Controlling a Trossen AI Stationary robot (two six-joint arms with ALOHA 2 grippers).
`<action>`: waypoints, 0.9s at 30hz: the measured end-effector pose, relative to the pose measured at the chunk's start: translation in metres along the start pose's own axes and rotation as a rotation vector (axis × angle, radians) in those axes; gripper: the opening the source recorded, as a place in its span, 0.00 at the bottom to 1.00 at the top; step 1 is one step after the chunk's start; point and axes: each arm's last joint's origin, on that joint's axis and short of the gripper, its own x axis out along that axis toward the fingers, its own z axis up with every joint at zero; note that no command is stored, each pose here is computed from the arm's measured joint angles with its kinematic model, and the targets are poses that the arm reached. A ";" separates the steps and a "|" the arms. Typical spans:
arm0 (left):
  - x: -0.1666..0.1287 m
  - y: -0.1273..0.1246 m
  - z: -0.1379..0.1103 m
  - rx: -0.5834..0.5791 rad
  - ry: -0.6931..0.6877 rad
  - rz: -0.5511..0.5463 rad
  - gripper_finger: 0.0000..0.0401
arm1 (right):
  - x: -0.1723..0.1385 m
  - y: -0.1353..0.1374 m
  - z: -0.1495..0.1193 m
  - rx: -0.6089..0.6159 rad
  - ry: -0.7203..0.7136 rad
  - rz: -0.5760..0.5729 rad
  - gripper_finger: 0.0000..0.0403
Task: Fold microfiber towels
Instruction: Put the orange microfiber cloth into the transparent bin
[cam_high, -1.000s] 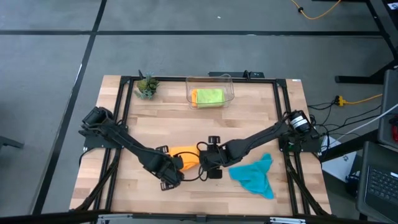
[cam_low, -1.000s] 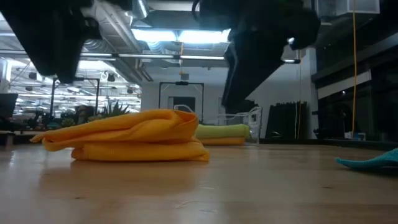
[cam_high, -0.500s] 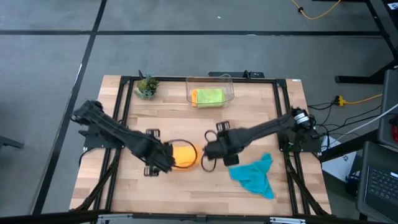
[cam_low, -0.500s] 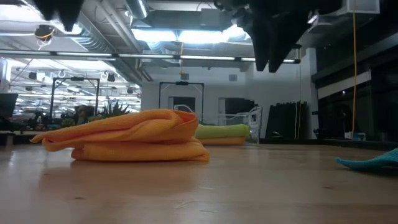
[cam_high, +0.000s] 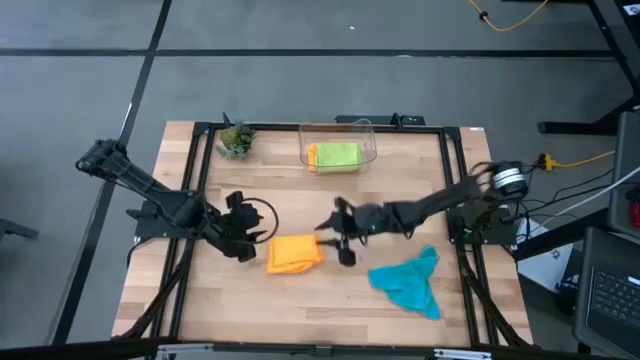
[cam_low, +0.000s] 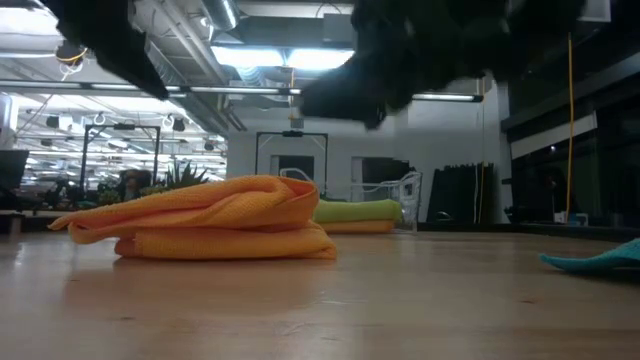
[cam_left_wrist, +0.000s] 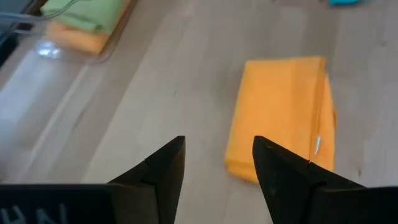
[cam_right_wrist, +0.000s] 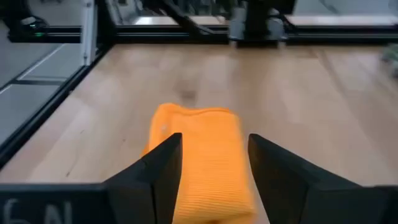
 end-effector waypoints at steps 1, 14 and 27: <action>0.004 0.001 -0.004 -0.005 -0.016 -0.011 0.45 | 0.007 0.002 -0.011 -0.012 -0.041 0.005 0.46; 0.014 0.001 -0.014 -0.021 -0.044 -0.017 0.45 | 0.124 0.015 -0.047 -0.067 -0.120 -0.019 0.46; 0.013 0.001 -0.014 -0.014 -0.041 -0.021 0.45 | 0.144 0.009 -0.103 0.044 -0.223 -0.005 0.34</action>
